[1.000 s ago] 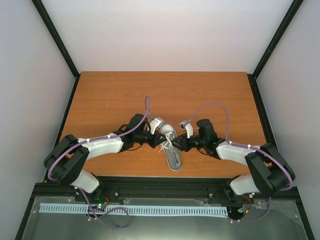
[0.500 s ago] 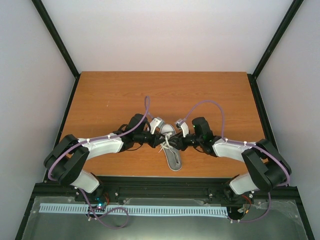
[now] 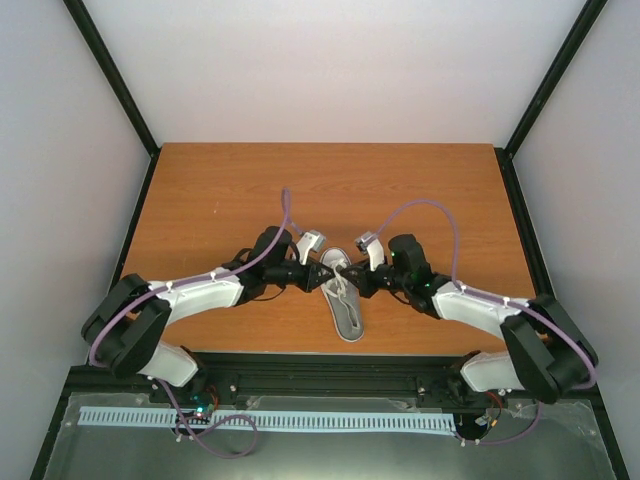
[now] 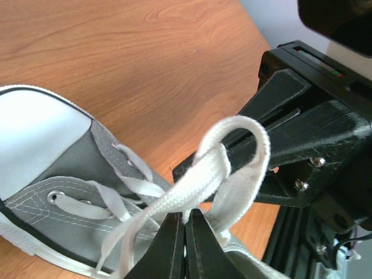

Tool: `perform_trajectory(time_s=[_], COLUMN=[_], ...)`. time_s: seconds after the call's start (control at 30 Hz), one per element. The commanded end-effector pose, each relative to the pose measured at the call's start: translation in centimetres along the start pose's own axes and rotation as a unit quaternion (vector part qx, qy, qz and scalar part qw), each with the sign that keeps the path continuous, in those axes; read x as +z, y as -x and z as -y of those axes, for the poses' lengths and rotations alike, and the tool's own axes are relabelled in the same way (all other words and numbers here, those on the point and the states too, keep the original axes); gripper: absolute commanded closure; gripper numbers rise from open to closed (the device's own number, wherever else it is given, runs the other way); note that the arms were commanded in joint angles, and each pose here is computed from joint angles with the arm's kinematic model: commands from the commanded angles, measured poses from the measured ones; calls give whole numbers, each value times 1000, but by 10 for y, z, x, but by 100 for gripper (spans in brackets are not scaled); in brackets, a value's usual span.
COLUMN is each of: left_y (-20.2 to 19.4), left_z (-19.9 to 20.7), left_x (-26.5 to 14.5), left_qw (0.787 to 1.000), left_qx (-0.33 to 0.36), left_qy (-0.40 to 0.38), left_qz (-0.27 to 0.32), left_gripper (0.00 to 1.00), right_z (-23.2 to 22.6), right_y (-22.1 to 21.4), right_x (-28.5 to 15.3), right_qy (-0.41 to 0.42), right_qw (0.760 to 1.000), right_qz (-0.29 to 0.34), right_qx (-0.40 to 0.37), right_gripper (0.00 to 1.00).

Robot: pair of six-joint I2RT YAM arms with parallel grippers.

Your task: Tie the shoes

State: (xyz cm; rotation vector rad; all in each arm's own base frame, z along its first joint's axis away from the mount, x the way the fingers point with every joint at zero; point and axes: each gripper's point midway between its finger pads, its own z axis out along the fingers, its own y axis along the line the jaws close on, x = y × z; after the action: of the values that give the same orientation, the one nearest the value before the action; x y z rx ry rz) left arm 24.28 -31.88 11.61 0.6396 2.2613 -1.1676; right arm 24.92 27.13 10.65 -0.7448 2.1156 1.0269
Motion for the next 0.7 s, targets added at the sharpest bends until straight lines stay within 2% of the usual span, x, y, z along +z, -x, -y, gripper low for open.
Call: perform_trajectory(time_s=[0.0,0.43,0.67], left_y=[20,27,34], left_z=[22,65,84], left_x=[-11,-28,-52], left_qw=[998,992,990], left_qx=[-31,-60,-77], left_qy=[-28,-110,-116], left_qz=[39,11,14], left_gripper=[99,99,99], right_z=[13,47,52], right_y=[6,13,16], right_x=[-16,-53,-68], right_qy=[-66,-218,-252], right_qw=[998,975,967], right_qz=[24,19,21], right_qx=[0,24,41], right_gripper=[97,97,97])
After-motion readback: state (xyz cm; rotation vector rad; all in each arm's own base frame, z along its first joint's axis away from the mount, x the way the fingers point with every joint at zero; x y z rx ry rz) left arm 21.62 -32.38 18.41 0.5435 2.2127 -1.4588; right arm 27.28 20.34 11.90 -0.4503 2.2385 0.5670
